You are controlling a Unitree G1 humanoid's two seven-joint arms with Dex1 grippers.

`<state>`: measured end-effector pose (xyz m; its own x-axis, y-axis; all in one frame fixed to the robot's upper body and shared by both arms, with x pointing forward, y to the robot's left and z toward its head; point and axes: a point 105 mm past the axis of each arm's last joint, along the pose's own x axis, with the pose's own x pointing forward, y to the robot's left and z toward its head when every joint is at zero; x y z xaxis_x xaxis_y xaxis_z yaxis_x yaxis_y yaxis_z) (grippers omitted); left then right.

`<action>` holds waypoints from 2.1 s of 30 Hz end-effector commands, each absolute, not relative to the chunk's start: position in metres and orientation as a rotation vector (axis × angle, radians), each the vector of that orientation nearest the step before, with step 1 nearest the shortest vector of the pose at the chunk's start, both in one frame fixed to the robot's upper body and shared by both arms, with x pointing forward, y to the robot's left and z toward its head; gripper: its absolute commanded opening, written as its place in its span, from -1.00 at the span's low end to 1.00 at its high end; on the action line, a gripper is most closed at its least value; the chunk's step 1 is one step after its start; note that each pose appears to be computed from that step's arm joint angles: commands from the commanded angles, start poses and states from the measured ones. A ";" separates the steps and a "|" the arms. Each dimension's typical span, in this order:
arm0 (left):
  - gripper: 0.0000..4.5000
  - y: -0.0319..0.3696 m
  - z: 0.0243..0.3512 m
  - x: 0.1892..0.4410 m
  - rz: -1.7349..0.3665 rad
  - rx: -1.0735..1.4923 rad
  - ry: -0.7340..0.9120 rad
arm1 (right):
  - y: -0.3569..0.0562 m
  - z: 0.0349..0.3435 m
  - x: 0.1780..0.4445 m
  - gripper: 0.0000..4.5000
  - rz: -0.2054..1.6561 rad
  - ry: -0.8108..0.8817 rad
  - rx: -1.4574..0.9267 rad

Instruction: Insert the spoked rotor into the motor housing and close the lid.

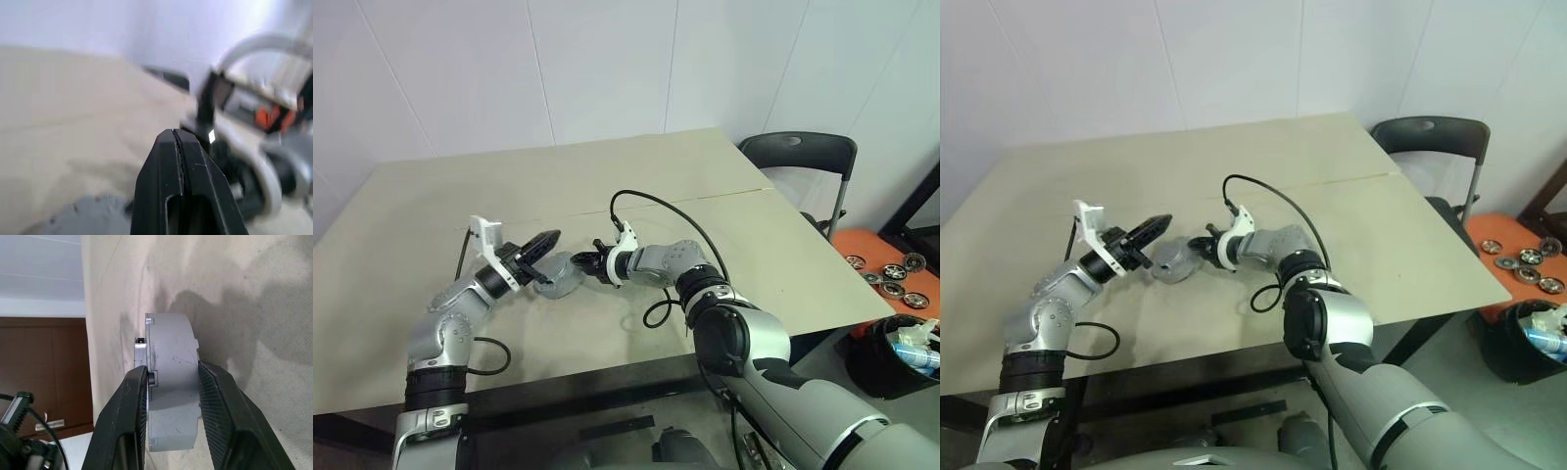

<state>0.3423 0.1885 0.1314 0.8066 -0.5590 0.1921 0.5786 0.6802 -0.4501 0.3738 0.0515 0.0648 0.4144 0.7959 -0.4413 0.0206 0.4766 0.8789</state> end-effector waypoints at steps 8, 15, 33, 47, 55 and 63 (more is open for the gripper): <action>-1.00 0.243 0.138 0.344 -0.343 -0.696 -0.151 | 0.095 0.097 0.367 -0.46 0.724 0.975 1.177; -1.00 0.250 0.115 0.343 -0.259 -0.700 -0.093 | 0.095 0.096 0.368 -0.46 0.720 0.970 1.180; -1.00 0.257 0.115 0.343 -0.217 -0.722 -0.112 | 0.087 0.110 0.381 -0.47 0.725 0.873 1.250; 0.02 0.250 0.104 0.352 -0.168 -1.018 -0.079 | 0.078 0.156 0.395 -0.47 0.869 0.695 1.438; 0.98 0.228 0.124 0.353 -0.288 -1.181 -0.107 | 0.078 0.157 0.395 -0.47 0.874 0.690 1.438; 0.98 0.219 0.120 0.353 -0.299 -1.236 -0.037 | 0.079 0.157 0.393 -0.47 0.889 0.694 1.431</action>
